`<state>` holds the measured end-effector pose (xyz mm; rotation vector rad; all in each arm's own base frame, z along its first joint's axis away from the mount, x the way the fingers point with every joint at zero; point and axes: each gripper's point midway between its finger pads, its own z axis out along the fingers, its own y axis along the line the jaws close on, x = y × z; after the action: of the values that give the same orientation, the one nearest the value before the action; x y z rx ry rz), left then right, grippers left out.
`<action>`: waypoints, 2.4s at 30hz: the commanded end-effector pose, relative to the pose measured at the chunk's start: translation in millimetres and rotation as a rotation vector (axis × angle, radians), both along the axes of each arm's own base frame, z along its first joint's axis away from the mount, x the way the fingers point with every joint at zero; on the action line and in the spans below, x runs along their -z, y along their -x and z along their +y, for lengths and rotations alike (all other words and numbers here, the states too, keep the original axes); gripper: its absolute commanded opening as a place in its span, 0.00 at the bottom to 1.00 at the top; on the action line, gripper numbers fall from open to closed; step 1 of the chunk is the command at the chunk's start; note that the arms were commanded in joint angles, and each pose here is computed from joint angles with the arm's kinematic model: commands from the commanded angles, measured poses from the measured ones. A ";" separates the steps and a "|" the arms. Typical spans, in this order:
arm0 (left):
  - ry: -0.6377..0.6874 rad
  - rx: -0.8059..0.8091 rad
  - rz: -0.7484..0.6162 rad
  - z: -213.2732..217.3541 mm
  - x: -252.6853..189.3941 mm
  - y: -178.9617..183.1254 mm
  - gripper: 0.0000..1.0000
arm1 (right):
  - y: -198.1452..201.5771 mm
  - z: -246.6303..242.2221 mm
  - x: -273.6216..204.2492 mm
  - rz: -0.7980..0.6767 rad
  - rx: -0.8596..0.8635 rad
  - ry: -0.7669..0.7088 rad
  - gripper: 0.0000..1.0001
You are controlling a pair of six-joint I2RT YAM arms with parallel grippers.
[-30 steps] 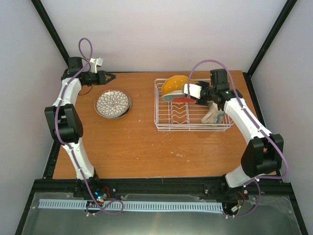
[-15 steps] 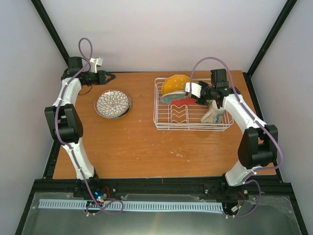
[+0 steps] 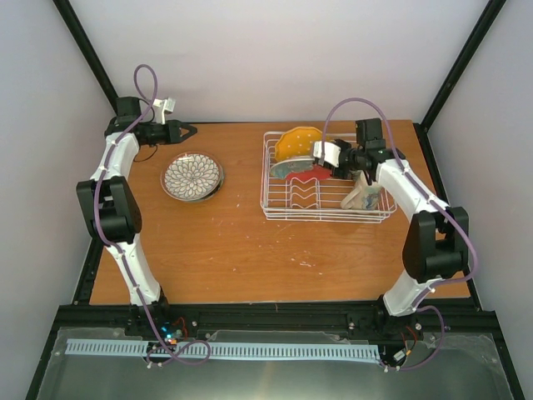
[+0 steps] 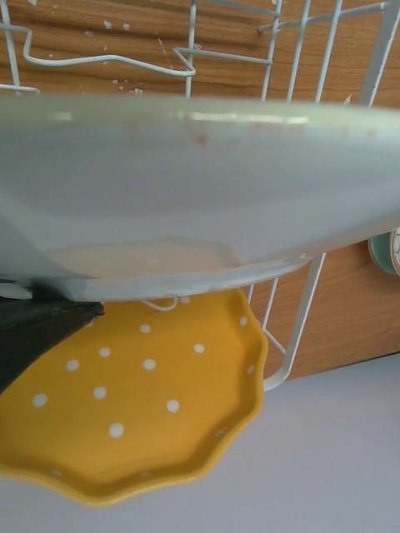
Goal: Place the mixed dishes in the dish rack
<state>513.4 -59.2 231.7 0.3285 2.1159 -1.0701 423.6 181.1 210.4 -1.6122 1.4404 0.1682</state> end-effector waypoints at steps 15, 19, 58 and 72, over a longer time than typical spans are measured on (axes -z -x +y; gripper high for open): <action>-0.012 0.009 -0.038 0.5 -8.1 2.7 0.31 | -1.3 29.3 2.9 0.001 -0.052 -0.086 0.08; -0.015 0.008 -0.040 0.6 -10.5 4.3 0.32 | -5.3 27.5 3.4 0.000 -0.031 -0.086 0.20; -0.602 -0.431 0.435 122.9 126.8 12.0 0.29 | -27.3 -30.7 -224.9 -0.273 0.421 -0.672 0.57; -0.780 -0.521 0.554 156.6 162.2 29.4 0.35 | 5.0 -24.3 -254.6 -0.089 0.388 -0.866 0.59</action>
<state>483.7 86.8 64.7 -0.1629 2.8351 -0.0540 430.9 158.9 448.3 -0.6502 1.3275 0.3721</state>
